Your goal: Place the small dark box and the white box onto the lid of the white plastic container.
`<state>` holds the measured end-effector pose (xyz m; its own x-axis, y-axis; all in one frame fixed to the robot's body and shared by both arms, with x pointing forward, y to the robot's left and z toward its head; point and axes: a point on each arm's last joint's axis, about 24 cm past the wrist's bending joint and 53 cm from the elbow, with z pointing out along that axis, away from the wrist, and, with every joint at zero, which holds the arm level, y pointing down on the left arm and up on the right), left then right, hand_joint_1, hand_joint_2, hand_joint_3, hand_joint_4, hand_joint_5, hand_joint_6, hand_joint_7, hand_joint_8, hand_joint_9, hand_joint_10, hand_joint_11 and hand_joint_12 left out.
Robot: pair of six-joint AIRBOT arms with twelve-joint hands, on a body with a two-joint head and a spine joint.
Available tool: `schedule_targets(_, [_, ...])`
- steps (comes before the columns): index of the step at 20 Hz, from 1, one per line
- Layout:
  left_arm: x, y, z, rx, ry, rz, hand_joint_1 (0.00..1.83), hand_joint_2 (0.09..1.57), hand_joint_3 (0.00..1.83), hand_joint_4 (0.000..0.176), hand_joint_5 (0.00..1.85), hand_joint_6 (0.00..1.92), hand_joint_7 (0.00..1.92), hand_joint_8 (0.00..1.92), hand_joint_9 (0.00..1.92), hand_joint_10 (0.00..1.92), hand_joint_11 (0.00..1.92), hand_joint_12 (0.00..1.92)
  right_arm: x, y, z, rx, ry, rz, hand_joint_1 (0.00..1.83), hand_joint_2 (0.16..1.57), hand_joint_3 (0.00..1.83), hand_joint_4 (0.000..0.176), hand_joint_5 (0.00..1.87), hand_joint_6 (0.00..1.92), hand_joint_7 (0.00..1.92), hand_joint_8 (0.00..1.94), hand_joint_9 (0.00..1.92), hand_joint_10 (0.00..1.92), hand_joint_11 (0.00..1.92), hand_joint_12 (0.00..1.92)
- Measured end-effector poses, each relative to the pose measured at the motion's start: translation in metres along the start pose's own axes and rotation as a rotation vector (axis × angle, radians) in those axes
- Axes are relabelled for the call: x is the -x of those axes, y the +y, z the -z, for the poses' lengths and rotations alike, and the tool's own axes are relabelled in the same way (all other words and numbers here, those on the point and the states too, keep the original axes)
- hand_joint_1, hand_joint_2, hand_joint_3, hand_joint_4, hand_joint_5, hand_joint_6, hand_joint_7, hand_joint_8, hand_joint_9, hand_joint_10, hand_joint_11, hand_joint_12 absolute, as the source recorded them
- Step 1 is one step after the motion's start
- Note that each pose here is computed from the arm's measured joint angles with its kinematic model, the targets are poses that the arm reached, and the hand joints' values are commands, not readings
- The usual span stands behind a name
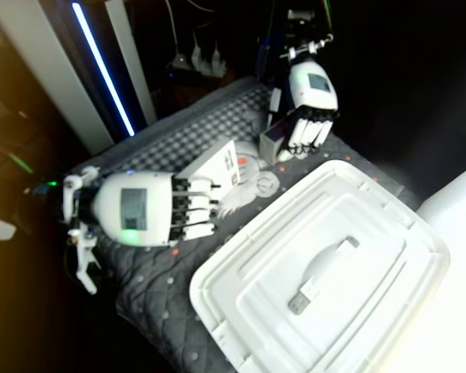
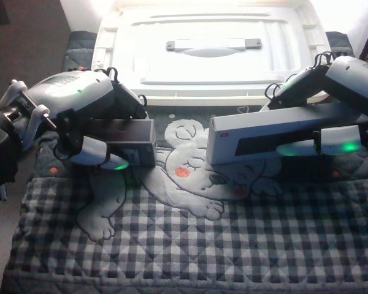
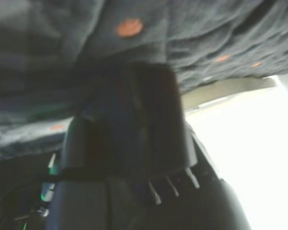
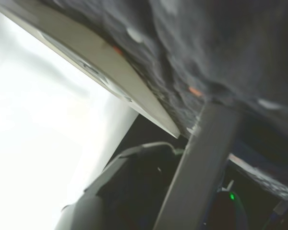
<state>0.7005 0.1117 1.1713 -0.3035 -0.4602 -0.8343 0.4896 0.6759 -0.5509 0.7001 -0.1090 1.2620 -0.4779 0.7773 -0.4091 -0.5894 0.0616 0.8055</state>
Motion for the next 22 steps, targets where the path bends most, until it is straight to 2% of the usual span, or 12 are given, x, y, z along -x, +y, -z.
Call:
schedule_targets(2, [0.001, 0.000, 0.000, -0.002, -0.003, 0.000, 1.42, 0.97, 0.00, 0.000, 1.31, 0.15, 1.40, 0.27, 1.31, 0.69, 1.04, 1.02, 0.000, 0.000, 0.000, 0.000, -0.001, 0.000, 1.28, 0.98, 0.00, 0.023, 1.41, 0.24, 1.35, 0.30, 1.12, 1.08, 0.85, 1.68])
schedule_targets(4, [0.003, -0.002, 0.000, -0.009, -0.014, 0.001, 1.42, 0.97, 0.00, 0.000, 1.34, 0.07, 1.36, 0.39, 1.29, 0.70, 1.03, 1.06, 0.000, 0.000, 0.000, 0.002, 0.001, 0.002, 1.28, 0.97, 0.00, 0.028, 1.36, 0.36, 1.42, 0.14, 1.13, 0.83, 0.56, 1.59])
schedule_targets(6, [0.009, -0.008, -0.001, -0.028, -0.026, 0.012, 1.43, 0.97, 0.00, 0.000, 1.33, 0.08, 1.37, 0.38, 1.33, 0.63, 1.07, 1.08, -0.001, 0.002, 0.000, 0.010, 0.006, 0.005, 1.28, 0.97, 0.00, 0.020, 1.37, 0.34, 1.43, 0.12, 1.13, 0.68, 0.66, 1.43])
schedule_targets(8, [0.019, -0.018, -0.002, -0.059, -0.049, 0.025, 1.42, 1.01, 0.00, 0.000, 1.32, 0.03, 1.24, 0.64, 1.18, 0.93, 0.97, 1.24, -0.002, 0.005, 0.001, 0.019, 0.014, 0.012, 1.39, 1.02, 0.00, 0.000, 1.21, 0.56, 1.38, 0.04, 1.04, 1.07, 0.68, 1.21])
schedule_targets(9, [0.027, -0.024, -0.002, -0.078, -0.068, 0.025, 1.41, 1.04, 0.00, 0.000, 1.11, 0.47, 1.16, 0.74, 1.11, 0.99, 0.97, 1.21, -0.001, 0.007, 0.001, 0.025, 0.012, 0.013, 1.40, 1.01, 0.00, 0.000, 1.26, 0.43, 1.39, 0.05, 1.06, 1.07, 0.71, 1.22])
schedule_targets(11, [0.047, -0.040, -0.003, -0.124, -0.116, 0.009, 1.40, 1.05, 0.00, 0.000, 1.02, 0.76, 1.12, 0.76, 1.08, 0.97, 0.95, 1.09, 0.006, 0.011, 0.003, 0.034, 0.001, 0.021, 1.40, 1.01, 0.00, 0.000, 1.23, 0.49, 1.42, 0.04, 1.08, 1.01, 0.71, 1.16])
schedule_targets(13, [0.067, -0.057, -0.005, -0.169, -0.165, -0.003, 1.31, 1.02, 0.00, 0.000, 1.14, 0.56, 1.25, 0.66, 1.14, 0.63, 0.95, 1.08, 0.019, 0.016, 0.005, 0.045, -0.028, 0.026, 1.30, 0.99, 0.00, 0.000, 1.27, 0.47, 1.43, 0.15, 1.11, 0.76, 0.76, 1.28])
schedule_targets(15, [0.089, -0.074, -0.007, -0.213, -0.217, -0.019, 1.40, 1.00, 0.00, 0.000, 1.10, 0.68, 1.29, 0.35, 1.25, 0.72, 0.99, 0.91, 0.030, 0.034, -0.003, 0.091, -0.054, 0.032, 1.28, 0.99, 0.00, 0.021, 1.26, 0.48, 1.36, 0.33, 1.16, 0.52, 0.67, 1.38])
schedule_targets(17, [0.108, -0.086, -0.009, -0.244, -0.258, -0.036, 1.40, 0.99, 0.00, 0.000, 1.10, 0.67, 1.36, 0.18, 1.32, 0.63, 1.10, 0.76, 0.035, 0.052, -0.010, 0.143, -0.066, 0.058, 1.29, 1.01, 0.00, 0.000, 1.30, 0.24, 1.24, 0.72, 1.13, 0.73, 0.68, 1.58])
schedule_targets(19, [0.133, -0.091, -0.014, -0.240, -0.307, -0.068, 1.41, 0.99, 0.00, 0.000, 1.14, 0.54, 1.42, 0.11, 1.31, 0.68, 1.08, 0.90, 0.040, 0.062, -0.014, 0.167, -0.077, 0.103, 1.29, 1.00, 0.00, 0.000, 1.30, 0.24, 1.28, 0.63, 1.11, 0.92, 0.80, 1.59])
schedule_targets(20, [0.142, -0.094, -0.017, -0.234, -0.324, -0.091, 1.41, 0.99, 0.00, 0.000, 1.15, 0.55, 1.42, 0.12, 1.28, 0.69, 0.99, 0.96, 0.043, 0.066, -0.016, 0.171, -0.081, 0.112, 1.28, 1.00, 0.00, 0.000, 1.19, 0.56, 1.38, 0.35, 1.22, 0.66, 0.88, 1.38])
schedule_targets(22, [0.157, -0.101, -0.025, -0.232, -0.353, -0.124, 1.41, 0.98, 0.00, 0.000, 1.19, 0.38, 1.36, 0.31, 1.28, 0.74, 1.02, 1.04, 0.056, 0.073, -0.022, 0.179, -0.104, 0.156, 1.28, 0.99, 0.00, 0.000, 1.19, 0.56, 1.45, 0.21, 1.36, 0.30, 0.91, 1.23])
